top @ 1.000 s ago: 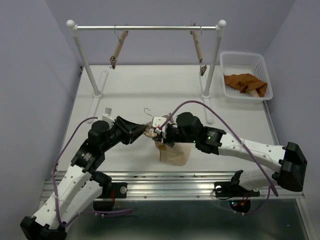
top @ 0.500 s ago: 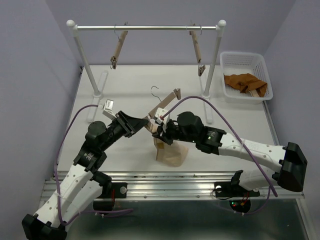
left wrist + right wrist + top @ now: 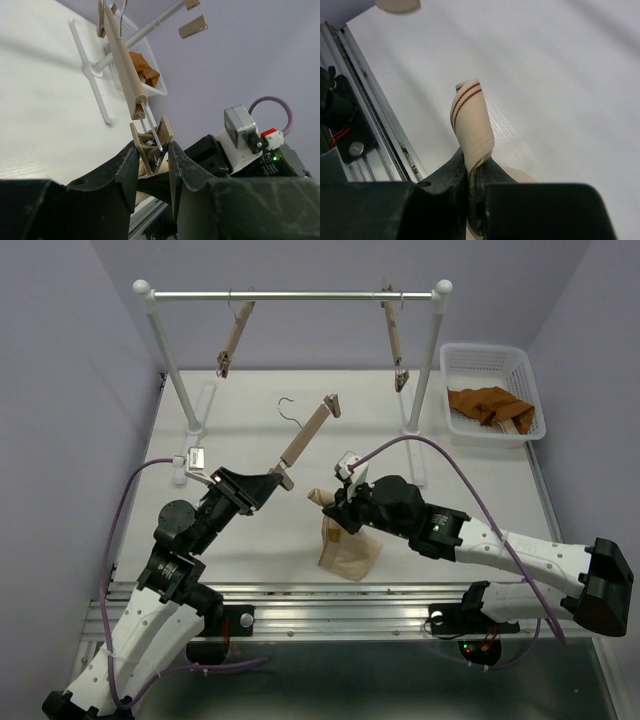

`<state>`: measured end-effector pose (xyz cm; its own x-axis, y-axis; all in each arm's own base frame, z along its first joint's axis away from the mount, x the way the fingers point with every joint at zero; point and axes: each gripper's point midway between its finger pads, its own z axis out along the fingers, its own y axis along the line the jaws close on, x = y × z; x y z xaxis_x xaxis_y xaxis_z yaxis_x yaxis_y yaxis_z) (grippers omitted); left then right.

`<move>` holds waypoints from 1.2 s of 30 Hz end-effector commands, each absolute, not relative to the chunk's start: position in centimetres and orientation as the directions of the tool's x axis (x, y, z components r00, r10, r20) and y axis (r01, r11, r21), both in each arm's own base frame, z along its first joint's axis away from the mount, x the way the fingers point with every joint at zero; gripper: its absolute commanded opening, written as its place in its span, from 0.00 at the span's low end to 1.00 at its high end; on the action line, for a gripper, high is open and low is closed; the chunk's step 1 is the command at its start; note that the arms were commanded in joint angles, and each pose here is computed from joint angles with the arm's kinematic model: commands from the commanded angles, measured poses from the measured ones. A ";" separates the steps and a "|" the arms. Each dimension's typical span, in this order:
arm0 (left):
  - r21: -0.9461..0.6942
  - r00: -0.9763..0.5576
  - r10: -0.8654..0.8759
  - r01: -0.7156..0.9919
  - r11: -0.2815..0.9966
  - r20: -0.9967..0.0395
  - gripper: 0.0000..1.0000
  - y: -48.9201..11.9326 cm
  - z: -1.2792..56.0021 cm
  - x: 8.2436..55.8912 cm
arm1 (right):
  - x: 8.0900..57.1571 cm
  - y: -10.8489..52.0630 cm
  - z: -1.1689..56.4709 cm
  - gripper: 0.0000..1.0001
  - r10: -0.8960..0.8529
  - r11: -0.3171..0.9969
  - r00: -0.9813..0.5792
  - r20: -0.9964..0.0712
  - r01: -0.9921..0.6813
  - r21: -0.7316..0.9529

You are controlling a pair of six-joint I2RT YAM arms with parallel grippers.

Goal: Remove the underwear clipped to the hanger

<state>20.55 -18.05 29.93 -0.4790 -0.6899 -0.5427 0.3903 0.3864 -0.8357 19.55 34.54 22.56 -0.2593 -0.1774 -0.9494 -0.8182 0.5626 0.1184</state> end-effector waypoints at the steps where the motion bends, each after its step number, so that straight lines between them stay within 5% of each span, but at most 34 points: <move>1: -0.785 -0.318 -0.760 0.488 0.381 -0.567 0.00 -16.3 35.3 20.9 | 20.0 32.9 22.6 0.01 -0.142 0.626 -0.298 -0.944 -0.766 0.148; 9: -0.779 -0.328 -0.753 0.506 0.371 -0.571 0.00 -16.9 35.2 21.1 | 21.7 31.8 24.7 0.01 -0.073 0.705 -0.276 -0.958 -0.694 0.146; 19: -0.695 -0.227 -0.718 0.551 0.462 -0.657 0.00 -15.9 36.6 20.8 | 29.9 20.8 36.0 0.01 0.117 0.965 -0.063 -0.991 -0.228 0.129; 29: -0.632 -0.167 -0.677 0.566 0.529 -0.717 0.00 -15.6 37.4 21.1 | 32.2 8.9 47.8 0.01 0.015 0.989 0.161 -0.987 0.143 0.039; 36: -0.579 -0.101 -0.671 0.608 0.543 -0.735 0.00 -15.4 39.0 20.9 | 37.5 2.6 49.4 0.01 -0.110 0.949 0.144 -0.983 0.308 -0.061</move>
